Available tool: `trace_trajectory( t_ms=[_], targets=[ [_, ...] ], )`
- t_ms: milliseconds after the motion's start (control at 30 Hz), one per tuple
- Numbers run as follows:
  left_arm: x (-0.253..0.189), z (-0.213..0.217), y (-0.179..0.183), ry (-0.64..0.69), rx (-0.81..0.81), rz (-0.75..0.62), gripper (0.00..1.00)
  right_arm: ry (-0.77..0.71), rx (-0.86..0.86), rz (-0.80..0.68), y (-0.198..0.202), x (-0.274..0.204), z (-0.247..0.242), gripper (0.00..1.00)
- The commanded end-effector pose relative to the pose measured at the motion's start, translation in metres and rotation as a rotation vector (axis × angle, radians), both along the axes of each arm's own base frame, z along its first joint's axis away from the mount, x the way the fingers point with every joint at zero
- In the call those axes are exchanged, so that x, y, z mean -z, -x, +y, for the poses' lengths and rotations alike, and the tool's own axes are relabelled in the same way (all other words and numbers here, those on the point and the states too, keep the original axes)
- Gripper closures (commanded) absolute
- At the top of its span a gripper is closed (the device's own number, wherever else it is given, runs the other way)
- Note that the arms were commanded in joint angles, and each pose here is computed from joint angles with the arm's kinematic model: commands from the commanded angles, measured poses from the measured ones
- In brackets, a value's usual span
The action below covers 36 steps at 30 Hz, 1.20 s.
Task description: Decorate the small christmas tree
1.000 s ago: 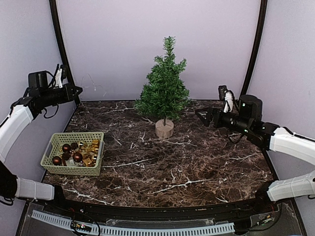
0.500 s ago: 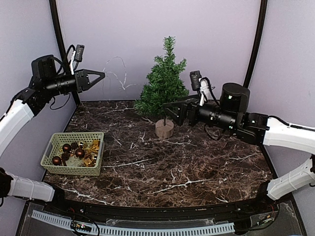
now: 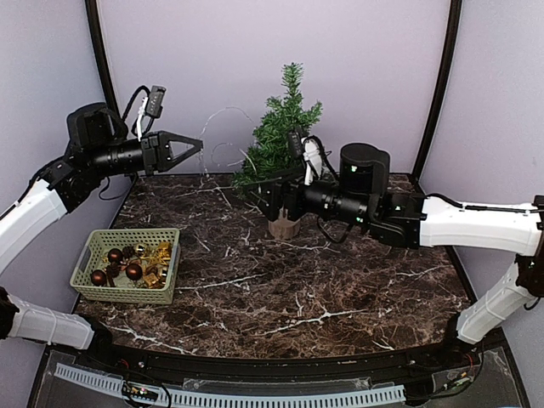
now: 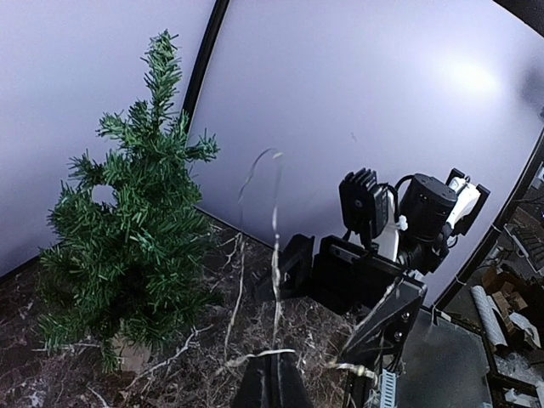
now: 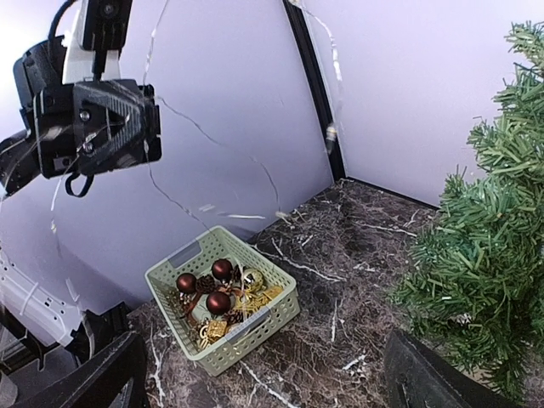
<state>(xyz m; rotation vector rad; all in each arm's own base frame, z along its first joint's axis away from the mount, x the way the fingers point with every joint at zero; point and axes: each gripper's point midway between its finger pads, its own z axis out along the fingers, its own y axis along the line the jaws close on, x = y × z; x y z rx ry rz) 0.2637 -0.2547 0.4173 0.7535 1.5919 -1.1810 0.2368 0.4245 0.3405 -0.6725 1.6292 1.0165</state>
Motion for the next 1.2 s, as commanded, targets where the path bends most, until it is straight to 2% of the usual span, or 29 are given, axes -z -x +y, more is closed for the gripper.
trace_trajectory(
  t_ms=[0,167,300,400,700,900,967,1167],
  targets=[
    [0.008,-0.003,0.010,0.013,0.036,0.014,1.00,-0.115,0.030,-0.041,0.002,-0.035,-0.011,0.01],
    [0.011,-0.006,0.014,0.025,0.072,0.006,1.00,-0.139,0.129,-0.042,-0.006,-0.041,-0.038,0.01],
    [0.012,-0.008,0.022,0.026,0.118,-0.008,1.00,-0.144,0.213,0.011,-0.029,-0.033,-0.064,0.01],
    [0.014,-0.009,0.026,0.027,0.148,-0.006,1.00,-0.159,0.207,0.015,-0.034,-0.034,-0.075,0.01],
    [0.022,-0.015,0.035,0.018,0.229,0.014,1.00,-0.112,-0.011,-0.047,-0.021,-0.045,-0.032,0.01],
    [0.026,-0.017,0.037,0.007,0.250,0.024,1.00,-0.075,0.018,-0.056,-0.042,-0.047,-0.014,0.02],
    [0.029,-0.017,0.038,0.002,0.251,0.029,1.00,-0.070,-0.010,-0.058,-0.042,-0.047,-0.006,0.04],
    [0.038,-0.019,0.037,-0.011,0.262,0.051,1.00,-0.084,-0.065,-0.060,-0.043,-0.045,0.012,0.22]
  ],
)
